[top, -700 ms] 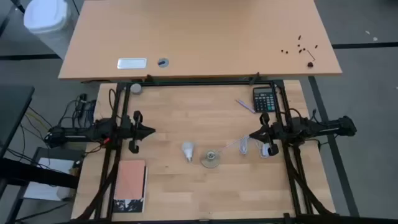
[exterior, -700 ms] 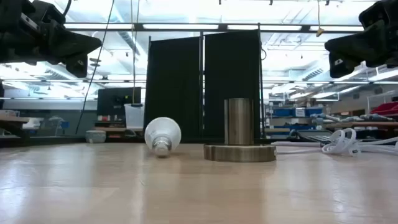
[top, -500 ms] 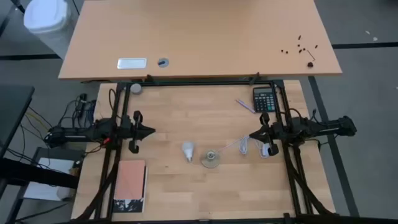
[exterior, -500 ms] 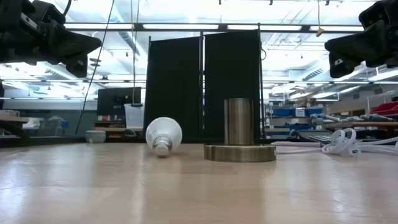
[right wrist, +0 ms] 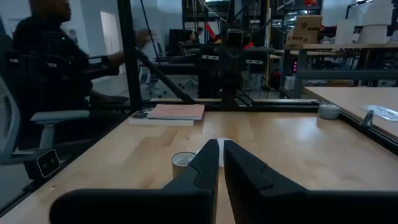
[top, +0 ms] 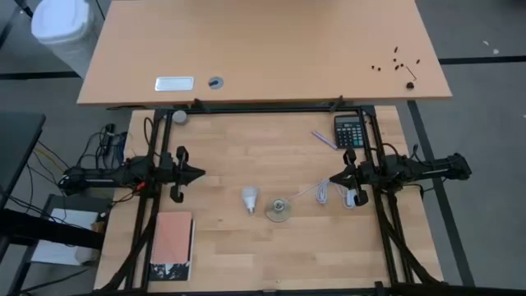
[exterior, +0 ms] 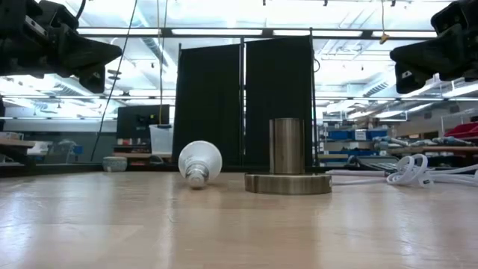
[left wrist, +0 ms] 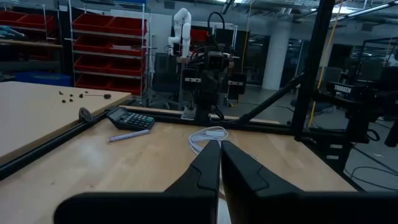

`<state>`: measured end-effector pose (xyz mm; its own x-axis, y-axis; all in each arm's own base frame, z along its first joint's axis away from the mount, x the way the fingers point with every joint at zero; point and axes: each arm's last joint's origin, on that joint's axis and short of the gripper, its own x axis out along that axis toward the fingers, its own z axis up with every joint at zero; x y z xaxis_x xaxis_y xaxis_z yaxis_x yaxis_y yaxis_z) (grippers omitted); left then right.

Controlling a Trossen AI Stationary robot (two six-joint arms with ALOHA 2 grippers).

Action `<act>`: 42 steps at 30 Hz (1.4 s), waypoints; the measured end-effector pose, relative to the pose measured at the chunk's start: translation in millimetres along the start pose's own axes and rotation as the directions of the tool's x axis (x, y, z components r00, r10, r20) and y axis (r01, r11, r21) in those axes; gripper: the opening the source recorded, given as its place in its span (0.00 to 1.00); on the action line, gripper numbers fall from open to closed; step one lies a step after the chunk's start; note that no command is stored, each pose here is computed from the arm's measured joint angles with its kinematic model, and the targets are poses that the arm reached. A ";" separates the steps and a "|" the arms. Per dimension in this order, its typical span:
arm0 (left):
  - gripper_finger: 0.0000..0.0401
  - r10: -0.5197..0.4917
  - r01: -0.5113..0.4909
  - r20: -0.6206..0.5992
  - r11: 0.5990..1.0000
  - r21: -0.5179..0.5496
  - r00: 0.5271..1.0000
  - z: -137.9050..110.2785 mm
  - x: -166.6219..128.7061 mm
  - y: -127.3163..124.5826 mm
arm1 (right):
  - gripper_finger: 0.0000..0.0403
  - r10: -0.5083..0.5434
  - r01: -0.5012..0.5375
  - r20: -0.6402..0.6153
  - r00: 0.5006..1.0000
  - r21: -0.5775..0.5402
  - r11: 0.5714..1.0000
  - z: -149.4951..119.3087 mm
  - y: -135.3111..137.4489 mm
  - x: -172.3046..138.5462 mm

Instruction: Screw lightbulb

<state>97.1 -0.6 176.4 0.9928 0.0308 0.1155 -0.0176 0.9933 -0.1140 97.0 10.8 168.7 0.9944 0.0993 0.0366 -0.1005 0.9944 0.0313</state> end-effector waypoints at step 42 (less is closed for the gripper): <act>0.05 -0.007 0.007 0.060 1.000 -0.003 0.998 5.7 -0.2 -0.6 | 0.09 0.000 0.000 0.000 1.000 0.000 1.000 0.0 0.0 0.0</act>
<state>96.2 -0.6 182.1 0.9841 0.0308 0.1749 -0.0104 0.9931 -0.1164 97.0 10.8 168.6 0.9944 0.0990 0.0363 -0.1001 0.9945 0.0313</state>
